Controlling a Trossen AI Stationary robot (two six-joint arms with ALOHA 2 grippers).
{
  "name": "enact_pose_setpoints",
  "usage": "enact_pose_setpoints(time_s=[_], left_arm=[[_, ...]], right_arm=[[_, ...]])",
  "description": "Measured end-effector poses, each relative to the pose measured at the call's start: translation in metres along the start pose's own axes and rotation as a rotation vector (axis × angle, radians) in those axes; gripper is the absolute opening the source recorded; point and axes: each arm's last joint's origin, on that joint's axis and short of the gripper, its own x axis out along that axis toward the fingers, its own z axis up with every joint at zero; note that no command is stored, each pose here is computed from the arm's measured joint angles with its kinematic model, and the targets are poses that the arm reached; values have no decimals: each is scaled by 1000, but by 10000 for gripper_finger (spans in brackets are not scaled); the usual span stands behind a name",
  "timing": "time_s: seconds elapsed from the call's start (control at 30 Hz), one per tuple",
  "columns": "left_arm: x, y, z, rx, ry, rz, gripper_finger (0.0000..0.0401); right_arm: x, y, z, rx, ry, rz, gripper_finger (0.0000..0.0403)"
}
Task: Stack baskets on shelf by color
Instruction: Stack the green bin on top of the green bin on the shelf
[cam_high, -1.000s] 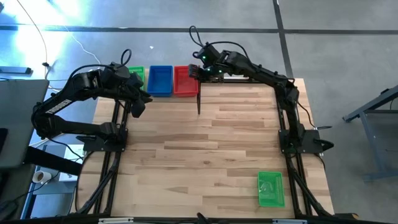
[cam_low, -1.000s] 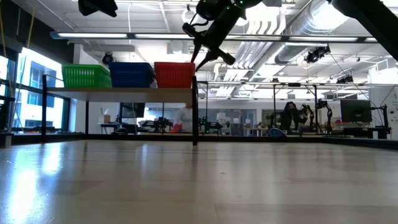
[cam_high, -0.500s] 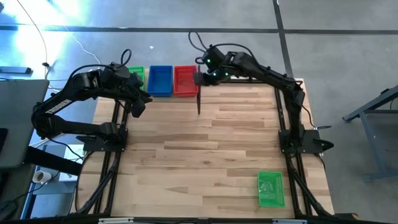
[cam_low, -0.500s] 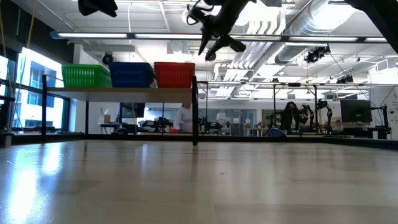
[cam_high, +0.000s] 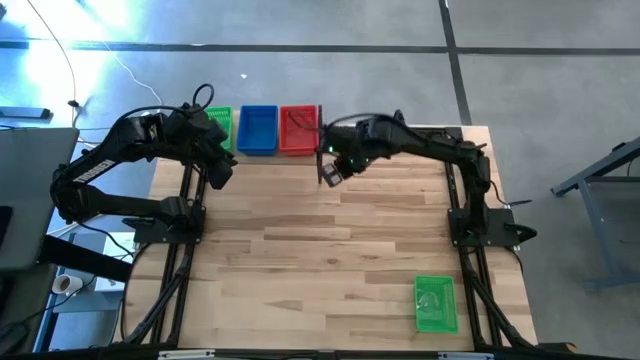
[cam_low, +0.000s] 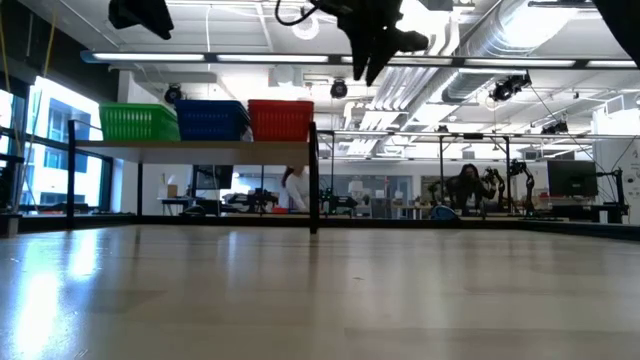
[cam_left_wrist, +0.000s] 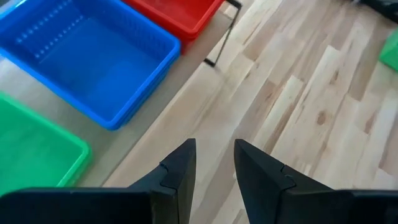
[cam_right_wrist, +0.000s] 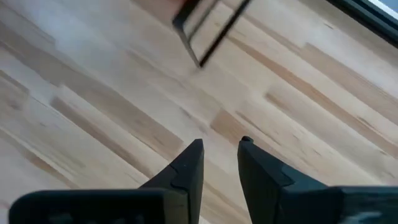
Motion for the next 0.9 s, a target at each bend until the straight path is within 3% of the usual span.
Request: enact_pose_setpoints(time_s=[0.23,0.43,0.7,0.9], left_arm=[[0,1,-2,-3,0,5,102],[24,3,-24,-68,41,3,101],[43,-2,-40,-77,44,-32,101],[45,-7,-36,-76,4,-61,101]], right_arm=[[1,18,-40,-78,47,-149,86],[11,30,-75,-99,88,-204,81],[12,20,-130,10,171,-245,77],[7,7,-164,144,140,-156,77]])
